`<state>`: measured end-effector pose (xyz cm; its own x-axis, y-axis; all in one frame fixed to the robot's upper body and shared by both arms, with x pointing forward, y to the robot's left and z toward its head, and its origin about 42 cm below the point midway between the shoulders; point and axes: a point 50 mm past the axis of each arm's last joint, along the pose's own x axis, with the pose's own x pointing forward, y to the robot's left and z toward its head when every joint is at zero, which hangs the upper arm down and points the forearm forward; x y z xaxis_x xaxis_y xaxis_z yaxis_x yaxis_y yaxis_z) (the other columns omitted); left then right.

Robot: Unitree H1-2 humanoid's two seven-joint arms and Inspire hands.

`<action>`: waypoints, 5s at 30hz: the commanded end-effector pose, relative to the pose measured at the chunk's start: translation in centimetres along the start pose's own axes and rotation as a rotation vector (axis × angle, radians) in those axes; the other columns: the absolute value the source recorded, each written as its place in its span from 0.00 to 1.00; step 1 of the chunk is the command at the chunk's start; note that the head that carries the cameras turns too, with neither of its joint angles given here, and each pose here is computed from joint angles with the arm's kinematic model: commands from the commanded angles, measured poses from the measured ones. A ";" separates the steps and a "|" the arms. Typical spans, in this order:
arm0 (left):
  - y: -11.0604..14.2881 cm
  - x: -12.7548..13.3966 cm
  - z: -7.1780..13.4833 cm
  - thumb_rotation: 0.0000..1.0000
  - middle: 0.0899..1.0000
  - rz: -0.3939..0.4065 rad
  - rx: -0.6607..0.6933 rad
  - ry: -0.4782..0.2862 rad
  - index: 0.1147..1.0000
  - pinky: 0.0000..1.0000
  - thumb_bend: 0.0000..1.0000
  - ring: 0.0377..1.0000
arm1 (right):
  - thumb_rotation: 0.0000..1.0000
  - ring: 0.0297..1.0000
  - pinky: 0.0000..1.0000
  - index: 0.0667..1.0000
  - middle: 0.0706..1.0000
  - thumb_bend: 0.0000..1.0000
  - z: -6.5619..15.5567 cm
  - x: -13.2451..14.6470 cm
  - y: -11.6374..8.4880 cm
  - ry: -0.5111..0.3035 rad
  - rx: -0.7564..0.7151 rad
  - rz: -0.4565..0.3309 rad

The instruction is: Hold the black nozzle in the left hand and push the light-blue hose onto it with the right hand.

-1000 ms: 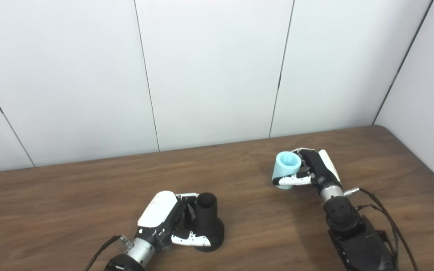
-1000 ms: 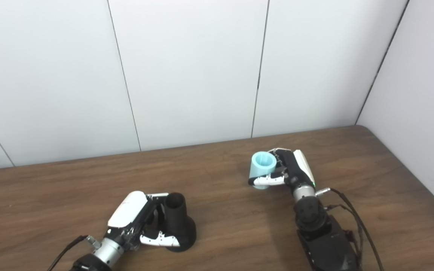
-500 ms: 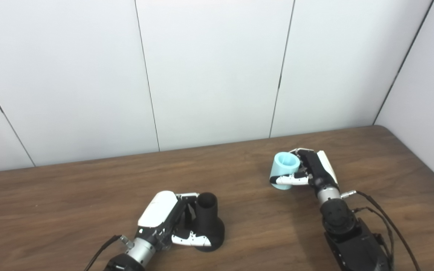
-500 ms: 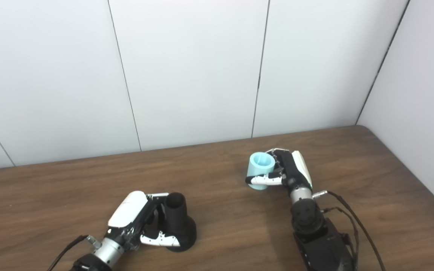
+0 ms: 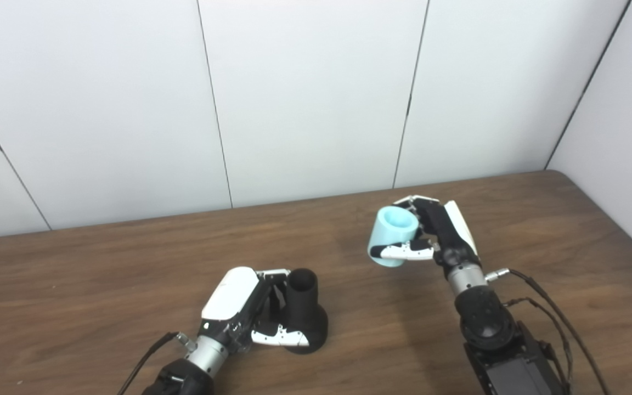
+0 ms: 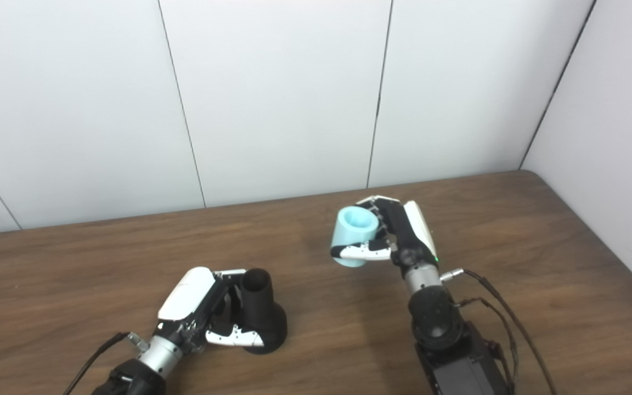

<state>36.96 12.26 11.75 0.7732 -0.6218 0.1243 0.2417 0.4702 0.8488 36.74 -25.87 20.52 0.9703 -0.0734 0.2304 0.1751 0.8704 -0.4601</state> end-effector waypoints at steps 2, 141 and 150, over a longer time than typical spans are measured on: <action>-7.4 -5.9 -2.1 0.00 0.38 -0.346 -0.002 0.189 0.47 0.21 0.49 0.32 | 0.00 0.35 0.28 0.50 0.45 0.51 5.0 0.6 -1.0 -0.177 0.031 -0.005; -7.6 -5.8 -1.1 0.00 0.37 -0.352 0.000 0.184 0.46 0.18 0.50 0.33 | 0.00 0.39 0.32 0.48 0.44 0.52 7.5 -6.4 4.9 -0.276 0.001 0.310; -7.5 -5.8 -1.0 0.00 0.37 -0.351 -0.002 0.185 0.46 0.18 0.49 0.33 | 0.00 0.39 0.32 0.48 0.45 0.52 7.2 -6.6 5.6 -0.276 -0.016 0.336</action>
<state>35.92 10.98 11.74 0.7711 -0.6264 0.1142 0.2580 0.4714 0.8433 30.42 -17.64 22.36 0.9163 0.2930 0.2729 -0.1067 0.8356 -0.5388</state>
